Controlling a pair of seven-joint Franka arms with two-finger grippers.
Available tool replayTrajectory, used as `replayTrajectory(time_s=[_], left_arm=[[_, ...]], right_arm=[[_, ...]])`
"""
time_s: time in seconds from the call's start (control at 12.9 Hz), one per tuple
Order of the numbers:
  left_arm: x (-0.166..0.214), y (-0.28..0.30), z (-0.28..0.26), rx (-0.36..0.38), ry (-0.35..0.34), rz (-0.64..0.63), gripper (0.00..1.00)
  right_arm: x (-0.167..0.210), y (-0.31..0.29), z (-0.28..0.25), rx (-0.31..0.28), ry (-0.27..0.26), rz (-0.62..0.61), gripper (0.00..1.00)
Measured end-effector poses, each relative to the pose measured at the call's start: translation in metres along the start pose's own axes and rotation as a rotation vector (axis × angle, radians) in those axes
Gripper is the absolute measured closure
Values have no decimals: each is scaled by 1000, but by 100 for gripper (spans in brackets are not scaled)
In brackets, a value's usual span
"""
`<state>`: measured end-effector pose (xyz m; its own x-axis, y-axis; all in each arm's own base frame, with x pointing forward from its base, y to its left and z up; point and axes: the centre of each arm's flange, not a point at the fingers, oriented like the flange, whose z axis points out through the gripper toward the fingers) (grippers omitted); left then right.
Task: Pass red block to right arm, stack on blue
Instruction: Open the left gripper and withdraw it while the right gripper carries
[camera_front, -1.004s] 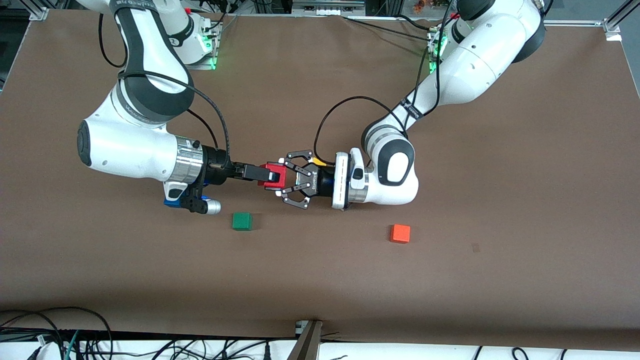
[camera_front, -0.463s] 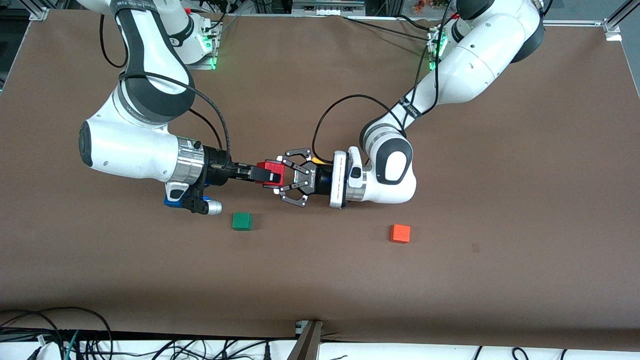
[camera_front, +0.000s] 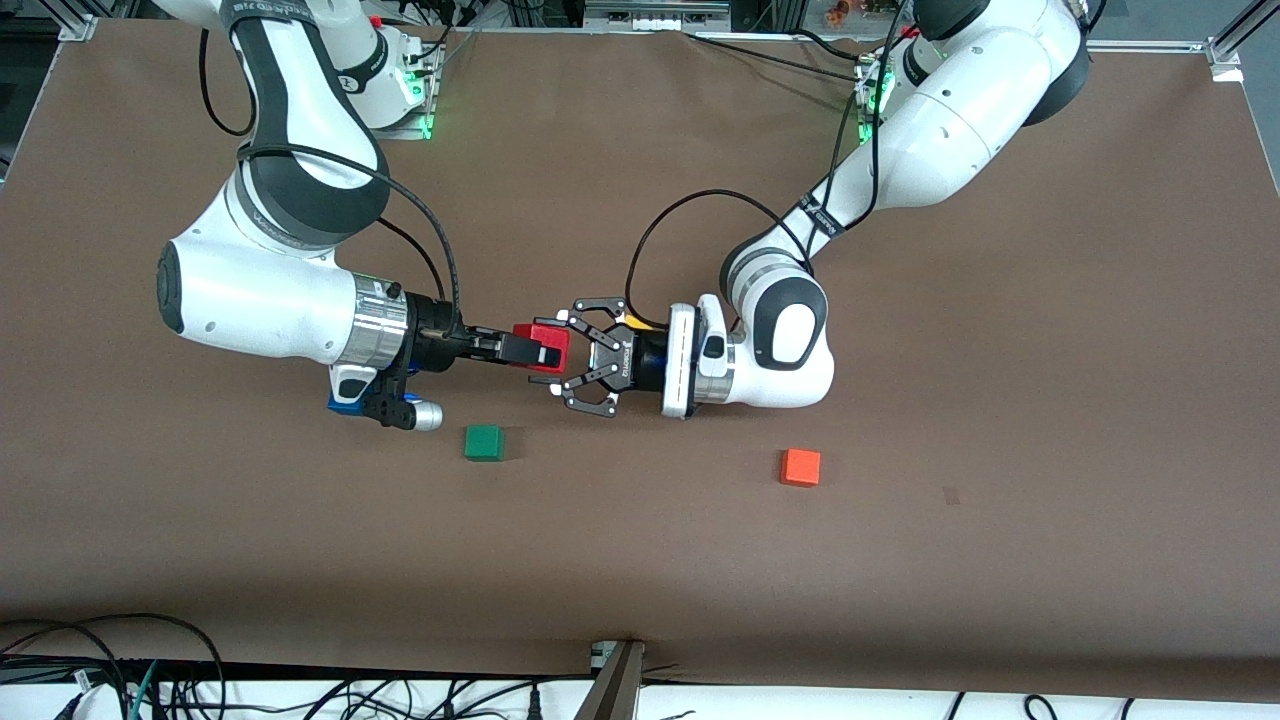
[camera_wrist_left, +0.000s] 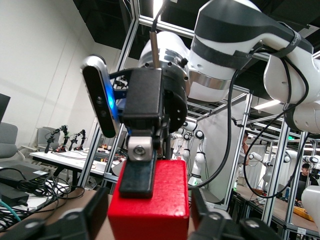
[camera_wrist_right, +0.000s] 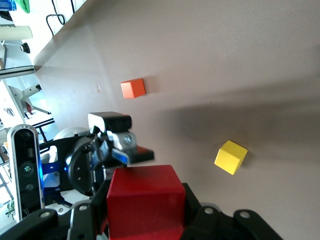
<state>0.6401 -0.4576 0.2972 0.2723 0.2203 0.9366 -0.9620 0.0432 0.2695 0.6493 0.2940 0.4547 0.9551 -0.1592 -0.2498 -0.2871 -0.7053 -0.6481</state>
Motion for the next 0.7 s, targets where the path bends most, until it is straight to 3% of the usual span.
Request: replayTrajectory(time_s=[0.15, 0.23, 0.46, 0.7], left_arm=[[8, -12, -18, 22, 10, 7, 1], [15, -19, -32, 23, 27, 13, 0], [28, -42, -94, -9, 48, 41, 0], [48, -65, -198, -70, -22, 121, 0]], right_arm=[[2, 2, -3, -15, 12, -7, 42], [5, 4, -7, -48, 32, -28, 42], [13, 15, -20, -265, 114, -150, 42], [33, 47, -24, -452, 142, -240, 42]])
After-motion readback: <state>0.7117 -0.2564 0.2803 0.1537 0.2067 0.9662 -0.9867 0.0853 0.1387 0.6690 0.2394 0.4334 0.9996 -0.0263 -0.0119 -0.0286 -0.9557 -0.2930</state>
